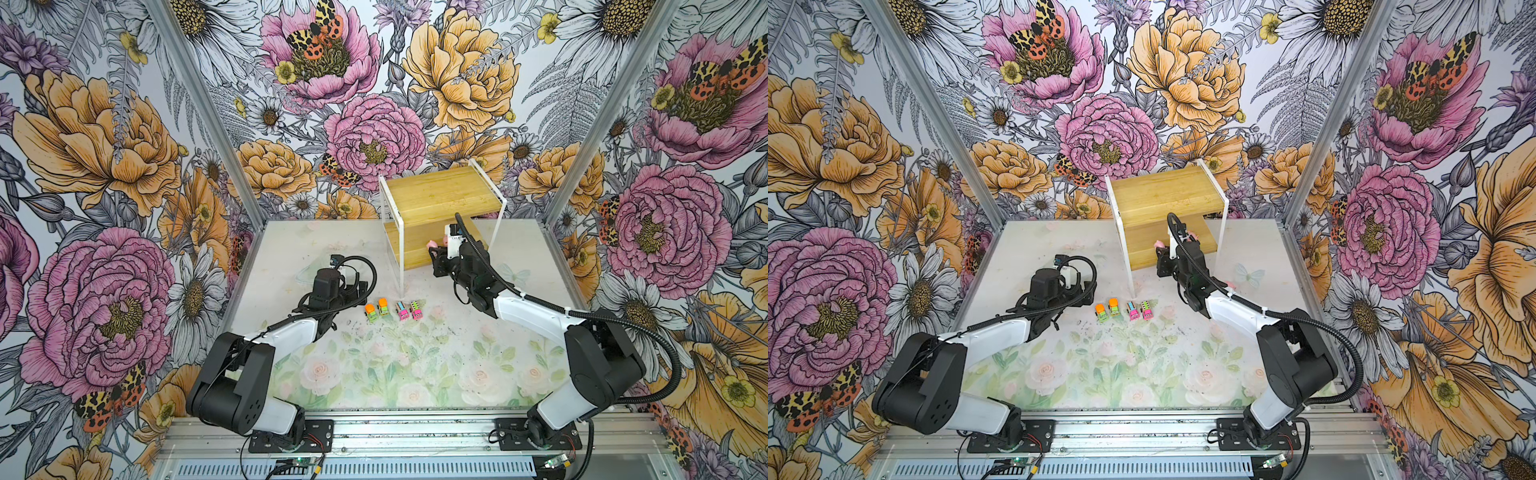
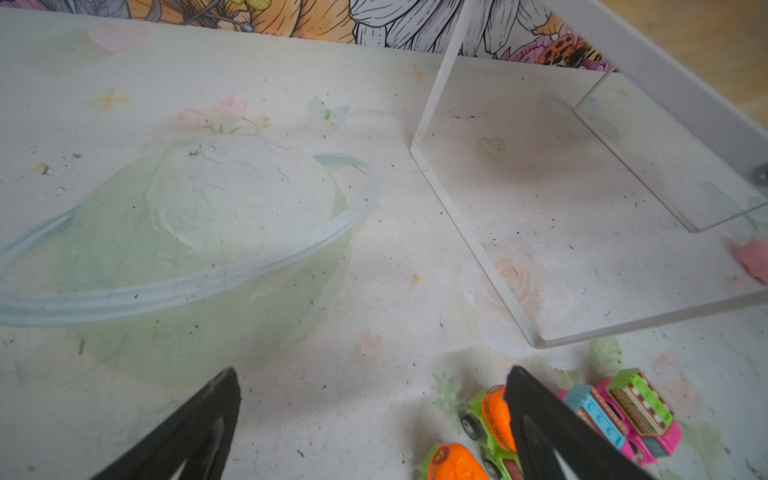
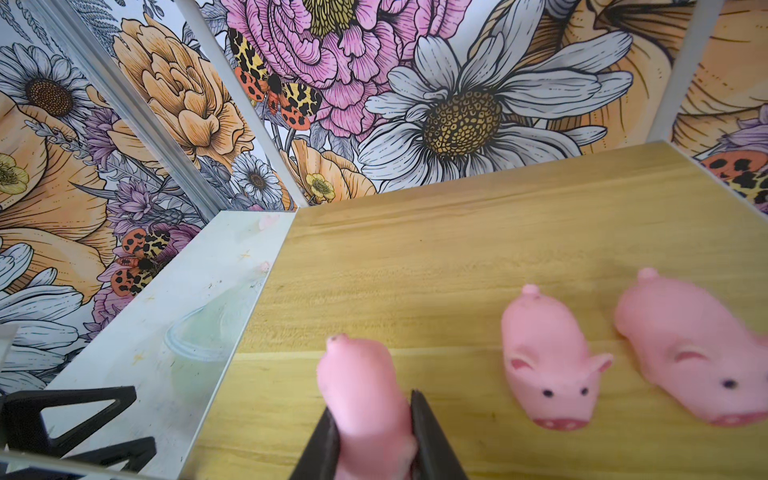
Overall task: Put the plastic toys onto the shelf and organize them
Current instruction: 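Lift the pig with the right gripper and carry it to the lower shelf, then lower the pig onto the lower shelf beside the other pigs, open right gripper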
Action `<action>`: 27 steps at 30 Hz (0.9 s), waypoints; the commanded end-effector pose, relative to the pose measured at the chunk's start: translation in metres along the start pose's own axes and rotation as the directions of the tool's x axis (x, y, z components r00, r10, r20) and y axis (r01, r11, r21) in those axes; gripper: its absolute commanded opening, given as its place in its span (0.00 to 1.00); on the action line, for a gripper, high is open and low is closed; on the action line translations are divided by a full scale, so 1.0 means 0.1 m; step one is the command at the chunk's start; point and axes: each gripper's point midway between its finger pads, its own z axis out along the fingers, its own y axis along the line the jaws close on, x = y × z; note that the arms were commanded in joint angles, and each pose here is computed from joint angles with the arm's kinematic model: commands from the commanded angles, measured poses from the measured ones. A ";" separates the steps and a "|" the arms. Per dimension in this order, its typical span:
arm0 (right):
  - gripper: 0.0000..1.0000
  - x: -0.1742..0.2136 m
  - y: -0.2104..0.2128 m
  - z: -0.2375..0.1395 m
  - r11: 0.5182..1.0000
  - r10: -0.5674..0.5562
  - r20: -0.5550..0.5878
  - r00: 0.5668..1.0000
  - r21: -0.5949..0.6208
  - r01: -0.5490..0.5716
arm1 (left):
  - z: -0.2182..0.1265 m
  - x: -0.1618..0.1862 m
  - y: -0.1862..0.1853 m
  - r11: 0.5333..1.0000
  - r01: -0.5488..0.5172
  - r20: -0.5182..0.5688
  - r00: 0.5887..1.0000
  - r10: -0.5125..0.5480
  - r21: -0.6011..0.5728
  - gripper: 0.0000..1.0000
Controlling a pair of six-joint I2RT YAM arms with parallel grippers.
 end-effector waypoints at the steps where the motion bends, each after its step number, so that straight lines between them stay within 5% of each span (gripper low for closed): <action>1: 0.27 -0.08 -0.04 0.07 0.999 0.022 0.029 0.999 0.043 -0.023 | -0.05 -0.12 -0.01 1.000 -0.008 0.035 0.999 0.007 0.012 0.99; 27: 0.28 -0.04 -0.01 0.26 0.994 0.085 0.005 0.996 0.071 -0.085 | -0.05 -0.12 -0.01 1.000 -0.008 0.034 0.999 0.007 0.012 0.99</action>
